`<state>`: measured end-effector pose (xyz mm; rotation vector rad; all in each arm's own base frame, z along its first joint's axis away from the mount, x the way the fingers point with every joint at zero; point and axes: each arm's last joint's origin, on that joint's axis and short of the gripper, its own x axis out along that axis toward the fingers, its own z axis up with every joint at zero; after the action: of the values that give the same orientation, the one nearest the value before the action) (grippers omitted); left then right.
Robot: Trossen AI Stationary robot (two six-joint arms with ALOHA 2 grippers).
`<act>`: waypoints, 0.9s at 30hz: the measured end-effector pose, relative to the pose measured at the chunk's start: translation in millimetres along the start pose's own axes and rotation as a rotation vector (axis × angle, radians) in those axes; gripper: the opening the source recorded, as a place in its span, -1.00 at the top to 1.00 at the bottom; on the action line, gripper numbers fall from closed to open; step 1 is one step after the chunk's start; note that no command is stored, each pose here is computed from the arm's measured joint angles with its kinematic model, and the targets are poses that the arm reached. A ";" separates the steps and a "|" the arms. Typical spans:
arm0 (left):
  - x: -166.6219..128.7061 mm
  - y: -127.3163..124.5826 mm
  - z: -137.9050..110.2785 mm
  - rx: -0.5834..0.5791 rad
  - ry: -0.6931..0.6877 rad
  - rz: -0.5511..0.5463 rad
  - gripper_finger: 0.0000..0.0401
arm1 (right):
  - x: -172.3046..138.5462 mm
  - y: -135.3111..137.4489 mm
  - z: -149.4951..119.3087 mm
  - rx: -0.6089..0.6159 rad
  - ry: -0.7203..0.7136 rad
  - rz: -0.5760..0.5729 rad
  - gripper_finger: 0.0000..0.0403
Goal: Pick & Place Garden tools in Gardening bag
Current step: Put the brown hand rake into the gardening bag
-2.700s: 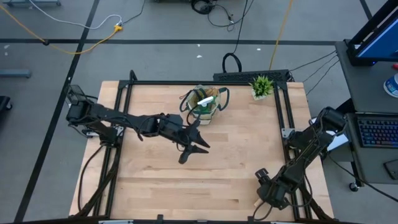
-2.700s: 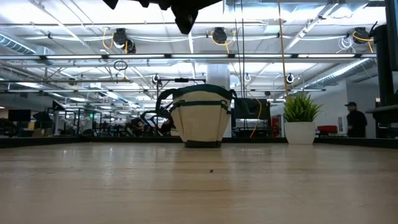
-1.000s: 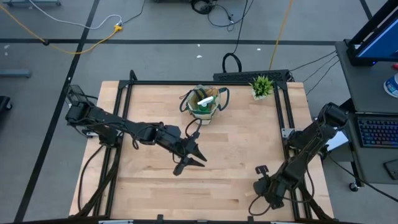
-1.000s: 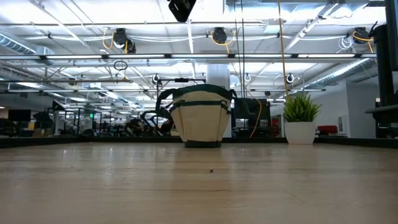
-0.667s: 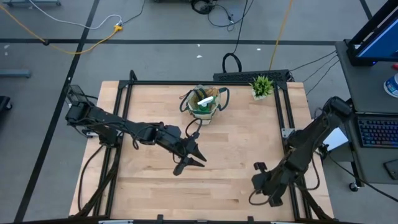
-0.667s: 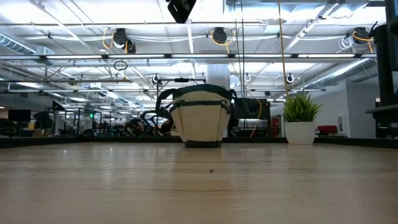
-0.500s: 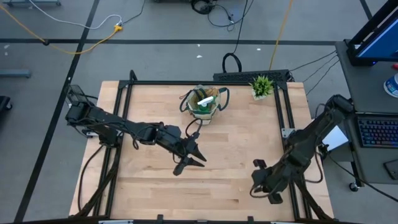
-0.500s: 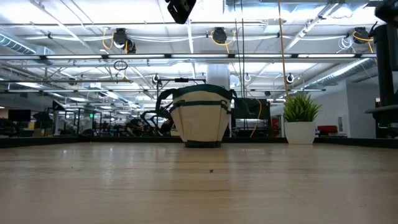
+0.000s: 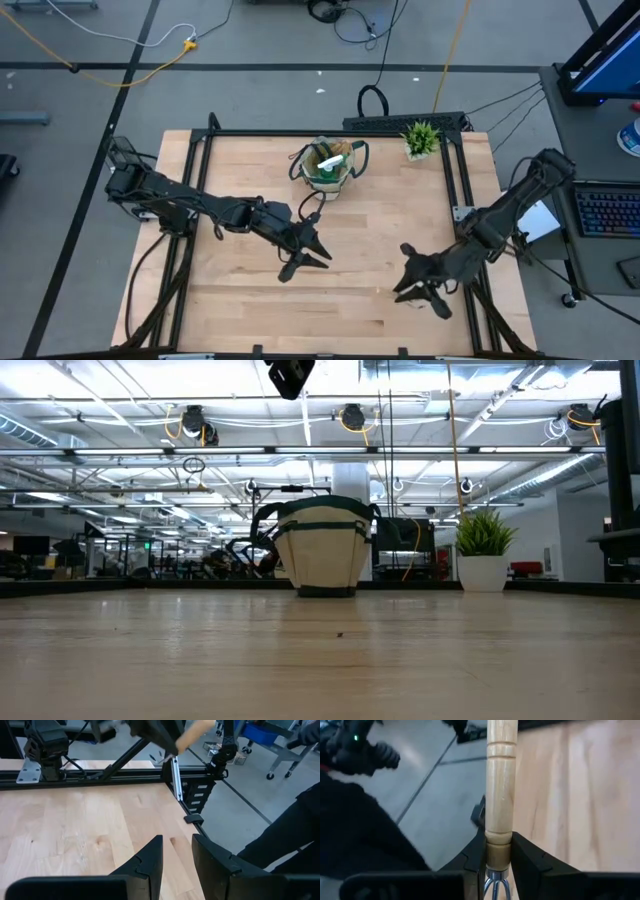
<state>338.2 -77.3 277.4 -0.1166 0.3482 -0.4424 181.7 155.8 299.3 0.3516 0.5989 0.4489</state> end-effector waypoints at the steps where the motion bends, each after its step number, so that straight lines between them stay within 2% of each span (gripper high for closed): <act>1: 0.0 0.0 0.0 0.000 0.000 0.000 0.46 | -1.8 -0.3 2.5 -0.012 -0.026 -0.006 0.72; 13: 0.1 -0.8 3.4 0.001 -0.035 -0.005 0.46 | -32.0 -24.0 38.8 -0.214 -0.293 -0.119 0.72; 27: -0.5 -1.5 10.4 -0.049 -0.106 -0.011 0.46 | -83.4 -66.1 75.4 -0.453 -0.554 -0.406 0.72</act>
<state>340.9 -78.1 287.5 -0.1889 0.2547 -0.4371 185.9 44.1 366.7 -0.0877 0.0118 0.0750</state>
